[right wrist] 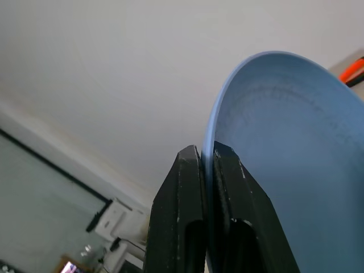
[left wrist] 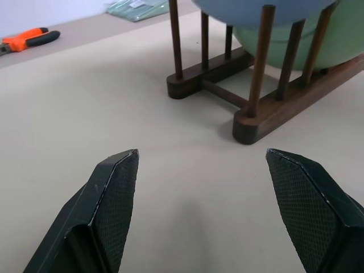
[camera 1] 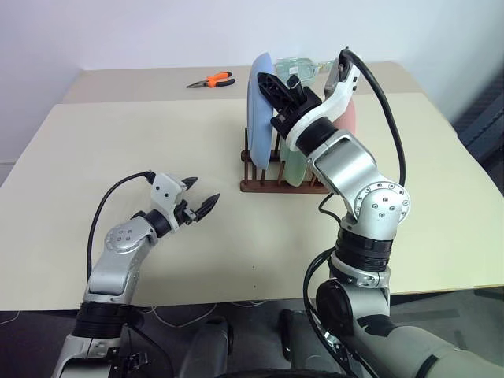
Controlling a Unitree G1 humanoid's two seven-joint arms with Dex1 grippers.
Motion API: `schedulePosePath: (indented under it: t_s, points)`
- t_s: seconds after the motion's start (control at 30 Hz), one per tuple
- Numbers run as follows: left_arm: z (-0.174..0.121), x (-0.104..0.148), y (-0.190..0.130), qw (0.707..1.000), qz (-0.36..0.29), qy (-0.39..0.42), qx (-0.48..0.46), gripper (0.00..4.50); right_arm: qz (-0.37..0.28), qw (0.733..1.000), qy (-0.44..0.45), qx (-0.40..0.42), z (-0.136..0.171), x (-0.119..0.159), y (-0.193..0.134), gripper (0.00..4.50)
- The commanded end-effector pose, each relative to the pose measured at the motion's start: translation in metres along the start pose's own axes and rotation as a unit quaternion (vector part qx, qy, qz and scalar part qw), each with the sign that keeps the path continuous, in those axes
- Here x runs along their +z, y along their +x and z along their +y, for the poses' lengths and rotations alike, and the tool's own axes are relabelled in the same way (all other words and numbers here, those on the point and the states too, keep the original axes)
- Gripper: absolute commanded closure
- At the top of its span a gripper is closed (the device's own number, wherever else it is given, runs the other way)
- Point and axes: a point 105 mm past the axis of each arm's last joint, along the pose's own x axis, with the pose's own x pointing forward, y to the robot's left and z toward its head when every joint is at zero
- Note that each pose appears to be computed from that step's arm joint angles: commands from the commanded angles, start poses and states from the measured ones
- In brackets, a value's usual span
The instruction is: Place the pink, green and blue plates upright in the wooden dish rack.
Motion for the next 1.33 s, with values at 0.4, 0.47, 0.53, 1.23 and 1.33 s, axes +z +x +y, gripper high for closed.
schedulePosePath:
  t_s: [0.4,0.47,0.53,1.23,1.33]
  points:
    - [-0.008,0.009,0.001,1.0,-0.023,0.011,-0.005,0.81,-0.031,0.979,-0.197,0.043,0.02,0.029,0.013,1.07]
    - [-0.006,0.009,0.0,1.0,-0.023,0.012,0.003,0.81,-0.044,0.947,-0.306,0.089,0.034,0.046,-0.007,1.07]
    - [-0.001,0.008,-0.003,1.0,-0.02,0.014,0.016,0.81,-0.043,0.907,-0.402,0.121,0.039,0.06,-0.035,1.07]
    - [0.019,-0.013,-0.03,0.997,0.049,0.038,0.047,0.81,0.229,0.792,-0.544,-0.157,-0.18,0.067,-0.212,1.07]
    - [0.015,-0.015,-0.032,0.997,0.052,0.037,0.048,0.81,0.225,0.79,-0.548,-0.158,-0.189,0.068,-0.206,1.07]
